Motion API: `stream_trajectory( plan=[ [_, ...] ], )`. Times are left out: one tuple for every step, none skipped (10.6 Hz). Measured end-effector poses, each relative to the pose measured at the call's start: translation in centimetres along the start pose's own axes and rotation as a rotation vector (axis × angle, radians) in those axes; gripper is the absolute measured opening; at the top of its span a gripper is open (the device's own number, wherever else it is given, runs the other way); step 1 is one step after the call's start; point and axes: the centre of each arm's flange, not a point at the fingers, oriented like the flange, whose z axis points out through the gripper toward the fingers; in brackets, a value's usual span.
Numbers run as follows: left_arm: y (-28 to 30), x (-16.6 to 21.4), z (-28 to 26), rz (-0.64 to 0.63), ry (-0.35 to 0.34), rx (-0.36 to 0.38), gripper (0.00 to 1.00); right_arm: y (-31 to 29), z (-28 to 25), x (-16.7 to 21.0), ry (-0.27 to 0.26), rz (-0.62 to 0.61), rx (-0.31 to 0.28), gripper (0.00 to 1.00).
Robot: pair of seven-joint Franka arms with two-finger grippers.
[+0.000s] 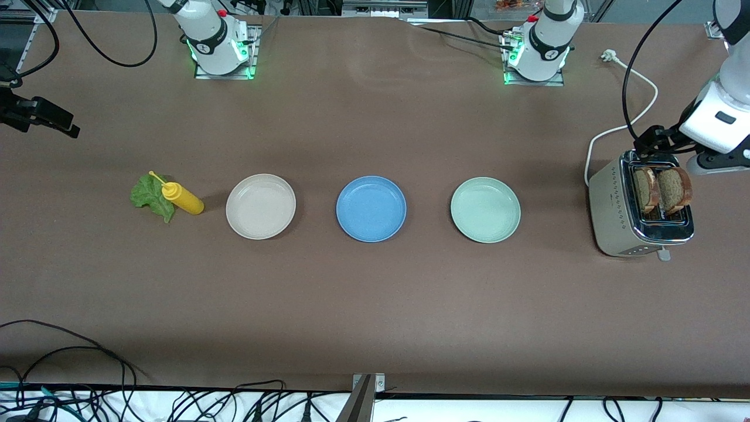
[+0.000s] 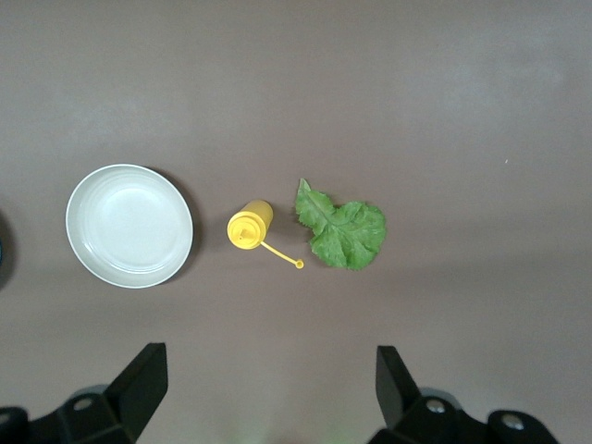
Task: Make sandwich in blue plate with both arms
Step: 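Lower the left gripper onto a bread slice in the toaster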
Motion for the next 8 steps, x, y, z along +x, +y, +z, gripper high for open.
stream_trajectory(
  plan=[
    [-0.9,0.3,1.7,0.014,-0.001,-0.002,1.0,0.0,0.0,0.0,0.0,0.0,0.0,1.0],
    [-2.1,0.6,3.8,0.015,-0.007,-0.003,1.0,0.0,0.0,0.0,-0.001,-0.001,0.0,1.0],
    [-3.2,0.8,6.0,0.008,-0.01,-0.006,1.0,0.0,0.0,0.0,-0.001,-0.001,0.0,1.0],
    [-4.1,0.9,8.4,0.0,-0.015,-0.008,1.0,-0.1,0.1,0.0,-0.001,-0.001,0.0,1.0],
    [-4.7,0.8,10.9,-0.008,-0.024,-0.011,1.0,-0.1,0.1,0.0,-0.002,-0.001,0.0,1.0],
    [-4.8,0.6,12.5,-0.01,-0.04,-0.012,1.0,-0.1,0.1,0.1,-0.003,-0.001,0.0,1.0],
    [-4.8,0.3,13.4,-0.002,-0.058,-0.013,1.0,-0.1,0.1,0.1,-0.003,-0.001,0.0,1.0],
    [-5.1,0.1,14.1,0.044,-0.07,-0.015,1.0,-0.1,0.2,0.1,-0.003,-0.002,0.0,1.0]
  ],
)
